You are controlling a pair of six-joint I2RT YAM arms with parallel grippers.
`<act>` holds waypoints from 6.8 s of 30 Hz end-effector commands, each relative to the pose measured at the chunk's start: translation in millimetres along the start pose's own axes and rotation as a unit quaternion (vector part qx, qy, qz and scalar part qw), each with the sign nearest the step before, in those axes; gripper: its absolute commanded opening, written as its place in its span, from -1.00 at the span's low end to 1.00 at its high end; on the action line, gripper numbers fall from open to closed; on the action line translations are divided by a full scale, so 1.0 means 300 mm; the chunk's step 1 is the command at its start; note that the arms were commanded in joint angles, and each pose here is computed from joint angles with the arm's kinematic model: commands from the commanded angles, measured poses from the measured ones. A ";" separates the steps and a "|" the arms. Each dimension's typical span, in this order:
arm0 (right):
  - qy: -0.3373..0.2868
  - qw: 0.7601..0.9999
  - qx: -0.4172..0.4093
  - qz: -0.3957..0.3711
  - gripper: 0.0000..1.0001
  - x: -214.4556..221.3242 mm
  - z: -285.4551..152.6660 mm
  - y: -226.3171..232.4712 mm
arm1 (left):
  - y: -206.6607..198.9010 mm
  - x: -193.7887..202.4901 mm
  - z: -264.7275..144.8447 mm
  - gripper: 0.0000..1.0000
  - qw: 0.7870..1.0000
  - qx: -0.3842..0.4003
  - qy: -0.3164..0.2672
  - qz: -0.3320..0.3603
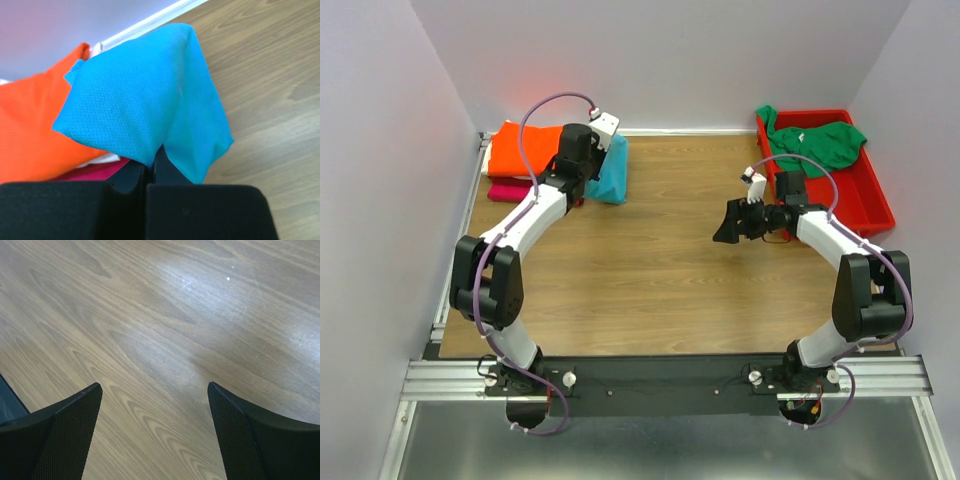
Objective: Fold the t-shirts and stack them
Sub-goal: Neatly place the folded tshirt to the corner, then reset both grippers
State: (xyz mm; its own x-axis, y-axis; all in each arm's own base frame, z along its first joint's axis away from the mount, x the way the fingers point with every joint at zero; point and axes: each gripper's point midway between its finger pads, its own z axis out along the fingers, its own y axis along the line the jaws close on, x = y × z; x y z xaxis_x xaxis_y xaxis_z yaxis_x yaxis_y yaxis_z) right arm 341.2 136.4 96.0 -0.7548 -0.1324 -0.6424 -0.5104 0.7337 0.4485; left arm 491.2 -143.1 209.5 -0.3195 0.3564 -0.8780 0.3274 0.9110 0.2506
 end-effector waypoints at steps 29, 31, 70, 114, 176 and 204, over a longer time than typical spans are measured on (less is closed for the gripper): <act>-0.024 0.999 -0.032 0.001 0.85 -0.010 -0.060 0.015 | 0.392 -0.355 -0.237 -1.00 0.983 -0.149 -0.087 0.058; -0.023 0.999 -0.032 0.003 0.85 -0.005 -0.060 0.013 | 0.409 -0.368 -0.250 -1.00 0.982 -0.155 -0.091 0.057; -0.042 0.998 -0.041 0.026 0.86 -0.015 -0.099 -0.010 | 0.853 -0.056 0.170 -1.00 0.979 -0.193 -0.015 -0.062; -0.095 0.987 0.094 -0.095 1.00 -0.099 -0.263 -0.120 | 0.529 -0.236 0.101 -0.59 0.880 0.265 -0.183 -0.348; -0.087 0.987 0.095 -0.098 1.00 -0.082 -0.258 -0.139 | 0.640 0.498 0.320 -0.09 0.829 0.139 -0.025 -0.542; -0.295 0.877 0.372 -0.077 1.00 -0.377 -0.810 -0.064 | 0.307 -0.364 -0.719 0.94 0.949 0.037 -0.288 -0.121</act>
State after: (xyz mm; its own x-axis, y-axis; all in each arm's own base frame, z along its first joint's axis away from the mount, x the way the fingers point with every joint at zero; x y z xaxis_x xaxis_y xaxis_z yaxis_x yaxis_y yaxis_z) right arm 343.2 3.1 273.9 -0.2941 -0.1873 -0.9372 -0.2372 0.9642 -0.1182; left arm 391.5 -74.1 429.7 0.0879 -0.1380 -0.9865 0.4860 0.8704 -0.0784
